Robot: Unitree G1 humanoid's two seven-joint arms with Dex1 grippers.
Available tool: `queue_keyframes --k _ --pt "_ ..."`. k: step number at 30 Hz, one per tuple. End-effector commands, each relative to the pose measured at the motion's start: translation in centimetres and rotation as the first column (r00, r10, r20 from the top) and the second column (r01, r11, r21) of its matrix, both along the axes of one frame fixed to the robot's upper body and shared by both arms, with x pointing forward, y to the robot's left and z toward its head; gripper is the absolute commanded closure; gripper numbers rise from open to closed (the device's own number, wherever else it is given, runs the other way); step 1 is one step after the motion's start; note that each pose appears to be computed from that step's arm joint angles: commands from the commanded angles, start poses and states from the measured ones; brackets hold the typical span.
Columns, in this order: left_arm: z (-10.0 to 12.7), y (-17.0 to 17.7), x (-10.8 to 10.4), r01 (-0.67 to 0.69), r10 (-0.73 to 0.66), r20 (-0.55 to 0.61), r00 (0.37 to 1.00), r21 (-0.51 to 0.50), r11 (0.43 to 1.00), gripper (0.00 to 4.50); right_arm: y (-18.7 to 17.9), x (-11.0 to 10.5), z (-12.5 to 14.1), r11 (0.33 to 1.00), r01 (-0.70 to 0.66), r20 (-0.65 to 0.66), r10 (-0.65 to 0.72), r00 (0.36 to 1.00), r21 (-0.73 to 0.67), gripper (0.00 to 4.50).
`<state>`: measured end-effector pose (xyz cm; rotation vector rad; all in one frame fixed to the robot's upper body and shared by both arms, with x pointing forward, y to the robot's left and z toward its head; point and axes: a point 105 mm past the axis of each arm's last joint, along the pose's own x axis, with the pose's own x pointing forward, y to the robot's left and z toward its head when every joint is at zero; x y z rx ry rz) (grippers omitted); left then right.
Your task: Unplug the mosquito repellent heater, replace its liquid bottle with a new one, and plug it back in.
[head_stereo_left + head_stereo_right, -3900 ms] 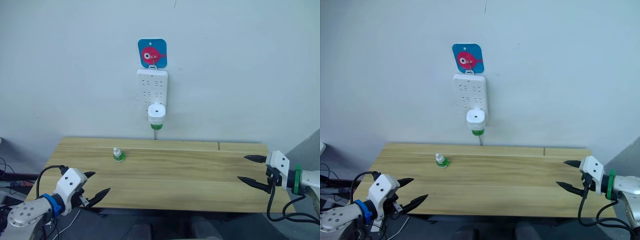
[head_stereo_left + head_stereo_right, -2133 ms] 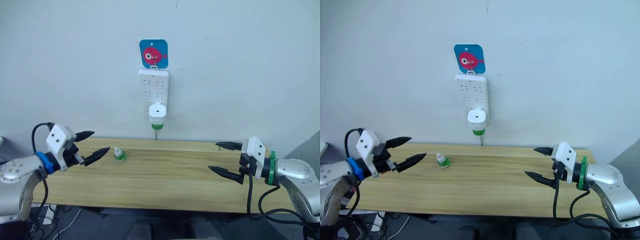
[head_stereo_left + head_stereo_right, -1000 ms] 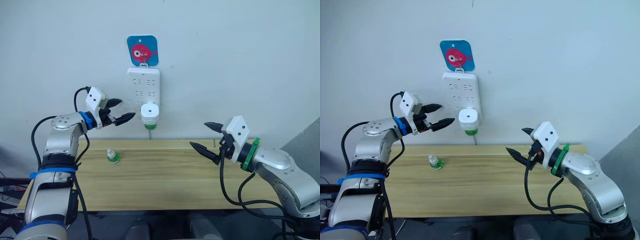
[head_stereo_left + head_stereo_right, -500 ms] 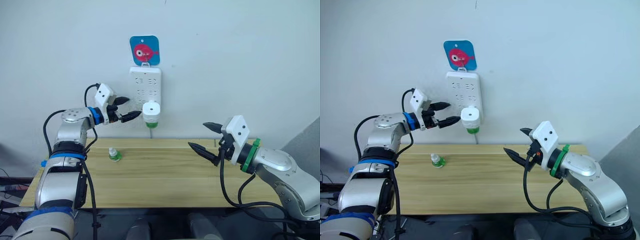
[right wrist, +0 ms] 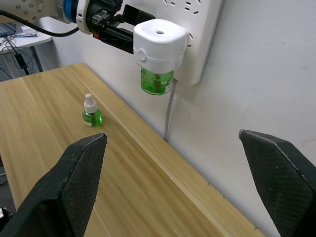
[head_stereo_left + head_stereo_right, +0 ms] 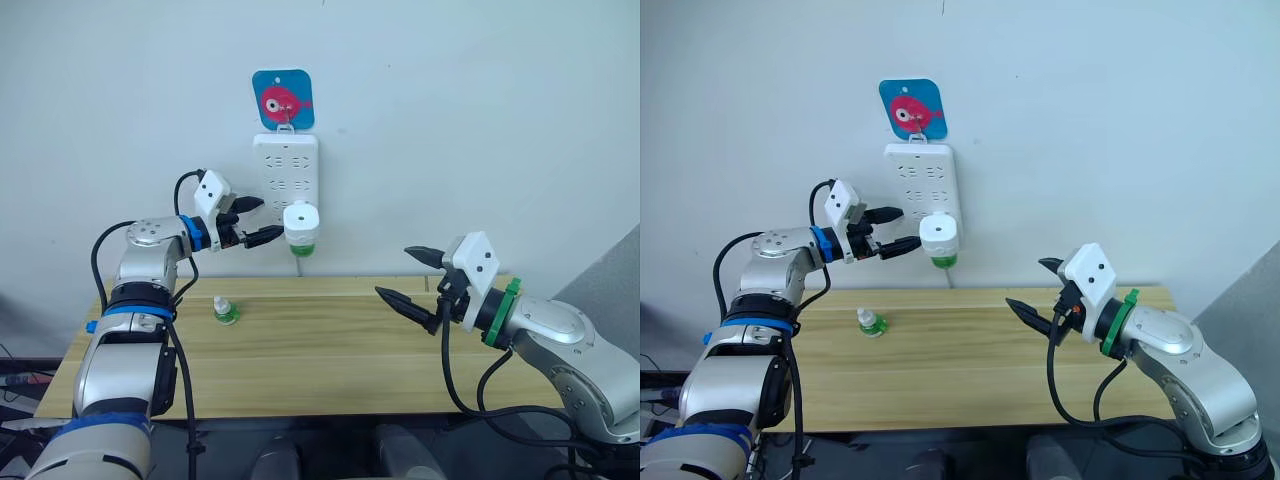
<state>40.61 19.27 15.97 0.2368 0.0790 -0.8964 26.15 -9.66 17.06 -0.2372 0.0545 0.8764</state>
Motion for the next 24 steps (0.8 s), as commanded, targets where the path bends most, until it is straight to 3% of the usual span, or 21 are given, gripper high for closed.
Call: queue_keyframes --k 1,5,6,16,24 --pt "2.9 -1.0 0.2 0.053 -0.051 0.057 0.997 -0.035 0.998 0.0 -0.1 -0.4 1.4 1.0 -0.002 0.06 0.001 0.998 0.013 0.03" --pt "3.4 -1.5 -0.3 0.102 -0.1 0.05 0.994 -0.032 0.994 0.0 -0.1 -0.5 1.3 1.0 -0.001 0.054 0.001 0.999 0.014 0.03" --pt "3.4 -1.5 -0.3 0.103 -0.101 0.049 0.994 -0.032 0.994 0.18 -0.1 -0.5 1.2 1.0 -0.002 0.053 0.002 0.999 0.014 0.01" --pt "3.7 -1.7 -0.4 0.113 -0.111 0.044 0.993 -0.043 0.993 3.02 0.4 -0.4 1.4 1.0 -0.02 0.059 0.019 0.998 0.022 0.0" --pt "3.8 -1.9 -1.0 0.128 -0.127 0.029 0.992 -0.049 0.991 3.17 2.9 0.4 2.7 0.993 -0.046 0.086 0.037 0.996 0.111 0.0"
